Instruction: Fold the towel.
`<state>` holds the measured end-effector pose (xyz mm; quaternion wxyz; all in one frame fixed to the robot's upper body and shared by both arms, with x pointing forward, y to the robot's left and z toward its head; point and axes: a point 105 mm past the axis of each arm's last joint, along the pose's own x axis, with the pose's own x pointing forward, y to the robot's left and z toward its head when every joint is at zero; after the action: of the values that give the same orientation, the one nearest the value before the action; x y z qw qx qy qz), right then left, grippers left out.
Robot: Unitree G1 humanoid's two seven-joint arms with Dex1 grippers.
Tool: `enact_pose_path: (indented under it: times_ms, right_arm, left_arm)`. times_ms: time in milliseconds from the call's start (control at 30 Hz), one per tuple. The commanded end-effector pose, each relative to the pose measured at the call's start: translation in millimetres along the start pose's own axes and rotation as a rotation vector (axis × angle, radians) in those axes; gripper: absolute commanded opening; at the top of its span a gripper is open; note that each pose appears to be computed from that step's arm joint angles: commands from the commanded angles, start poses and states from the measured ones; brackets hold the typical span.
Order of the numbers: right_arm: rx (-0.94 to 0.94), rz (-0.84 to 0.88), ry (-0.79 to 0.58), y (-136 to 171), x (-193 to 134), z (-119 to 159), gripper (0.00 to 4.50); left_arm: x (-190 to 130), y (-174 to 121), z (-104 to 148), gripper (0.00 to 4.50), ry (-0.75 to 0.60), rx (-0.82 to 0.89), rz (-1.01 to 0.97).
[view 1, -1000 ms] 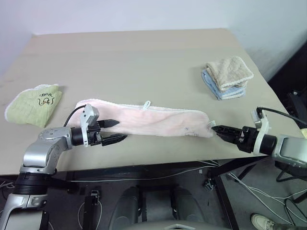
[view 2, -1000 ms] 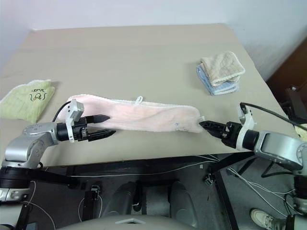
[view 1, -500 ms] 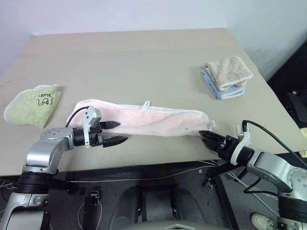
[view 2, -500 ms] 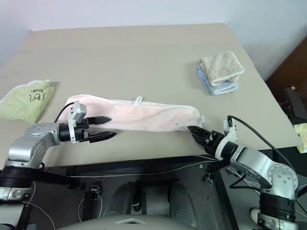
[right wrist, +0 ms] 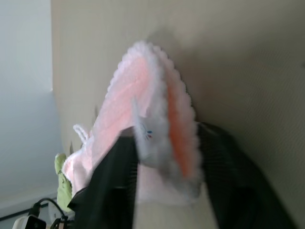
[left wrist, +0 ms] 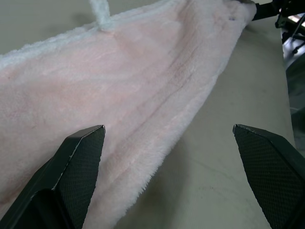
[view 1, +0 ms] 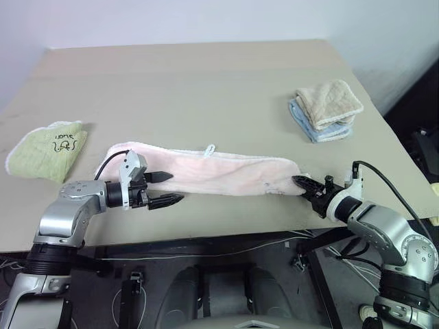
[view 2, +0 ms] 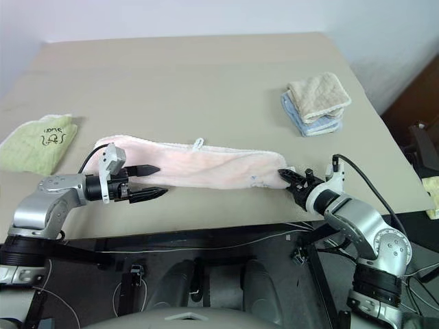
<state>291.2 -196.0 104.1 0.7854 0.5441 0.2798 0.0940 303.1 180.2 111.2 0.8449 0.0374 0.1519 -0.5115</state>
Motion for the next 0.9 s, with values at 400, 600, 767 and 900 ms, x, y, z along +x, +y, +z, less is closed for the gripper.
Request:
enact_pose_path:
  times_ms: [400, 600, 767, 900]
  right_arm:
    - [-0.037, 0.044, -0.057, 23, -3, 6, 0.01]
    - [-0.087, 0.031, -0.126, 22, -22, 38, 0.01]
    - [-0.175, 0.012, -0.115, 17, -44, 57, 0.01]
    - [-0.227, -0.027, -0.062, 8, -59, 66, 0.01]
  left_arm:
    - [-3, 5, -1, 4.50, 0.000, 0.031, 0.018]
    - [-1, 6, 3, 4.50, 0.002, 0.036, 0.014]
    - [2, 3, 12, 4.50, -0.001, 0.043, 0.004]
    - [3, 4, 18, 4.50, -0.002, 0.047, 0.005]
